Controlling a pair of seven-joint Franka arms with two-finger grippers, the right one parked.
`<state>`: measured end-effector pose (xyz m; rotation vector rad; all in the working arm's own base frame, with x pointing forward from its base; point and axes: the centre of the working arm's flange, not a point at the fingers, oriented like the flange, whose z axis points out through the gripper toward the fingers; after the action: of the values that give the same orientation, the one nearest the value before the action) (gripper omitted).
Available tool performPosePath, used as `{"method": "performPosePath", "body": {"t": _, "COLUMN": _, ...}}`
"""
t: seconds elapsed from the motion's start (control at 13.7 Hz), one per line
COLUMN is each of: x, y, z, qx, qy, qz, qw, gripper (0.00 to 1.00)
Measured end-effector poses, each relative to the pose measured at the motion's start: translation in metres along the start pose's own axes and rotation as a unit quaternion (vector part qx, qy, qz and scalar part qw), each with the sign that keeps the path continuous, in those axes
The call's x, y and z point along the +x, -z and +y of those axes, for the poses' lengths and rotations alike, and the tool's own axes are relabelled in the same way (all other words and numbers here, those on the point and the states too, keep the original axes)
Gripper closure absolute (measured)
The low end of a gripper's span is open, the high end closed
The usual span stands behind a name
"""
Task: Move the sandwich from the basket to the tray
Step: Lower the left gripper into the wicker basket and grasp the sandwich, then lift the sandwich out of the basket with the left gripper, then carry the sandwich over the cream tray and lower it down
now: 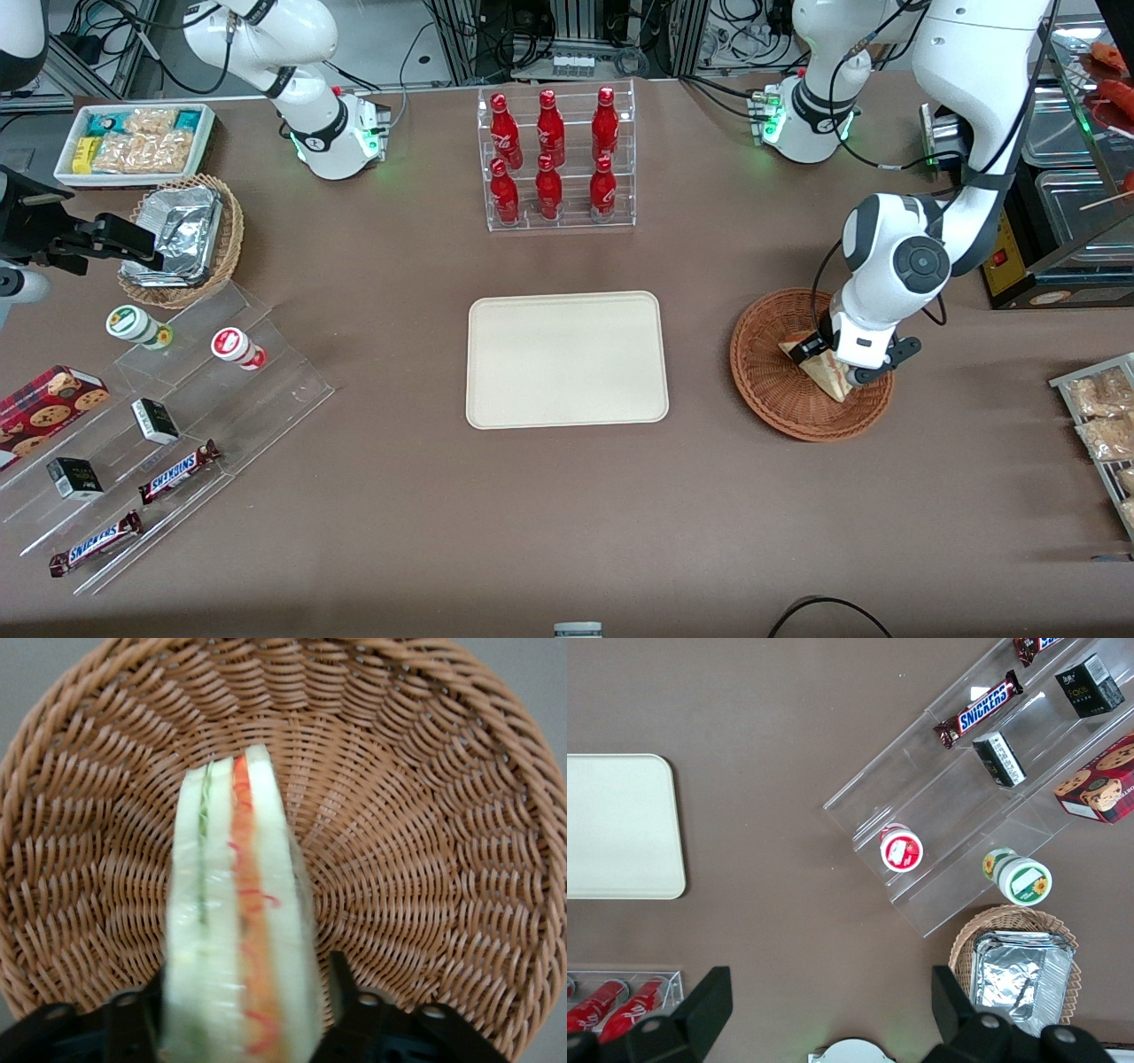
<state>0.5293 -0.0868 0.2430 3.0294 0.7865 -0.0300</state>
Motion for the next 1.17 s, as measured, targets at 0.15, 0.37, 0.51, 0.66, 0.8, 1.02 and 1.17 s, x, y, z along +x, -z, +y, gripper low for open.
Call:
{"method": "performPosePath", "body": {"t": 0.15, "x": 0.003, "y": 0.015, "z": 0.001, "qx": 0.011, "qy": -0.010, "qz": 0.002, "qw": 0.9999, "gripper": 0.56}}
{"method": "performPosePath", "body": {"t": 0.37, "x": 0.003, "y": 0.076, "z": 0.015, "qx": 0.031, "qy": -0.025, "qz": -0.002, "qw": 0.9992, "gripper": 0.66}}
{"method": "performPosePath", "body": {"t": 0.51, "x": -0.016, "y": 0.134, "z": 0.052, "qx": 0.038, "qy": -0.058, "qz": -0.004, "qw": 0.9976, "gripper": 0.76}}
{"method": "performPosePath", "body": {"t": 0.66, "x": -0.050, "y": 0.180, "z": 0.103, "qx": 0.046, "qy": -0.105, "qz": -0.015, "qw": 0.9933, "gripper": 0.81}}
{"method": "performPosePath", "body": {"t": 0.8, "x": -0.089, "y": 0.203, "z": 0.157, "qx": 0.033, "qy": -0.138, "qz": -0.019, "qw": 0.9896, "gripper": 0.81}}
{"method": "performPosePath", "body": {"t": 1.02, "x": -0.142, "y": 0.199, "z": 0.225, "qx": 0.011, "qy": -0.185, "qz": -0.030, "qw": 0.9823, "gripper": 0.81}}
{"method": "performPosePath", "body": {"t": 1.17, "x": -0.177, "y": 0.181, "z": 0.270, "qx": 0.010, "qy": -0.211, "qz": -0.032, "qw": 0.9770, "gripper": 0.81}}
